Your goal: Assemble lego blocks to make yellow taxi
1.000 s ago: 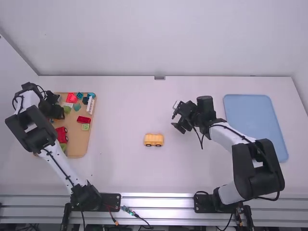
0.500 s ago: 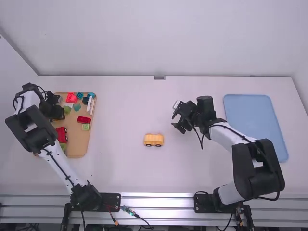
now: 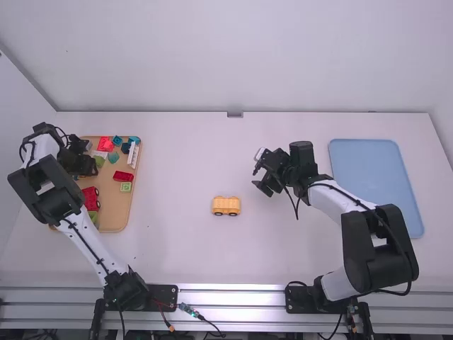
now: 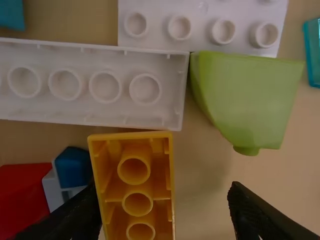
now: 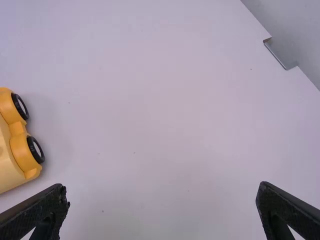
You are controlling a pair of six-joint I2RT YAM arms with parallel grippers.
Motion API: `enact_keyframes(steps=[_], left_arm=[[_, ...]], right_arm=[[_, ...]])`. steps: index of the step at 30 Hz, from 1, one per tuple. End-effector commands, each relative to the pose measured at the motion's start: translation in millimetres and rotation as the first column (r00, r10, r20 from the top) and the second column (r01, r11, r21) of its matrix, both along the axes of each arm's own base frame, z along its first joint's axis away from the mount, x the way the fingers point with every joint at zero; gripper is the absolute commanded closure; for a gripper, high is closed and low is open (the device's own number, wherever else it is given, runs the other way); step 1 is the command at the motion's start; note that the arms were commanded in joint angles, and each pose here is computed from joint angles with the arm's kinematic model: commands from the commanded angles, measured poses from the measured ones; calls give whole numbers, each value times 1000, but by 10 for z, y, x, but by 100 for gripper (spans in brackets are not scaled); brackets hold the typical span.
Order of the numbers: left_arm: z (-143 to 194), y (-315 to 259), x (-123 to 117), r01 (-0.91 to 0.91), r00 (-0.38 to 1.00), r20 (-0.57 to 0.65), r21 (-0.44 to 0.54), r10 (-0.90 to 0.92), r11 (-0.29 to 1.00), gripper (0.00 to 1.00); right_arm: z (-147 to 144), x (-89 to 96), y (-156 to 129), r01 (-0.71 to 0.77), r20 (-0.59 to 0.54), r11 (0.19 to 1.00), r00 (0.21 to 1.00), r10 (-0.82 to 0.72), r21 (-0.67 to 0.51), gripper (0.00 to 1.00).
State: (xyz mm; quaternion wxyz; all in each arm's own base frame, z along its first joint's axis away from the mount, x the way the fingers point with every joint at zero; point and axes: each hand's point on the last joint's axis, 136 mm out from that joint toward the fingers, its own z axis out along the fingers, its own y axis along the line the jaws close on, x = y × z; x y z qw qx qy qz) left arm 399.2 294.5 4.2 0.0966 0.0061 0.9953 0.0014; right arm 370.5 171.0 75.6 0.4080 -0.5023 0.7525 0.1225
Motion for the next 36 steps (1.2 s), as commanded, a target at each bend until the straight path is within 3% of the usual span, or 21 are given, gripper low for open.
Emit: enact_keyframes(steps=[1,13,19,36], left_arm=[[-99,-80,-27,7,1000,-13,-34,-8,999,33],[-92,-23,-87,-45,998,-51,-2,45,999,32],[-93,23,-105,-68,996,-54,10,69,998,49],[-99,26,-99,-66,996,-56,18,67,998,65]], right_arm=[[161,53,12,2,34,1000,999,-2,15,1],[161,51,16,1,34,1000,999,-2,15,1],[161,51,17,1,34,1000,999,-2,16,1],[149,38,14,1,26,1000,1000,-1,14,1]])
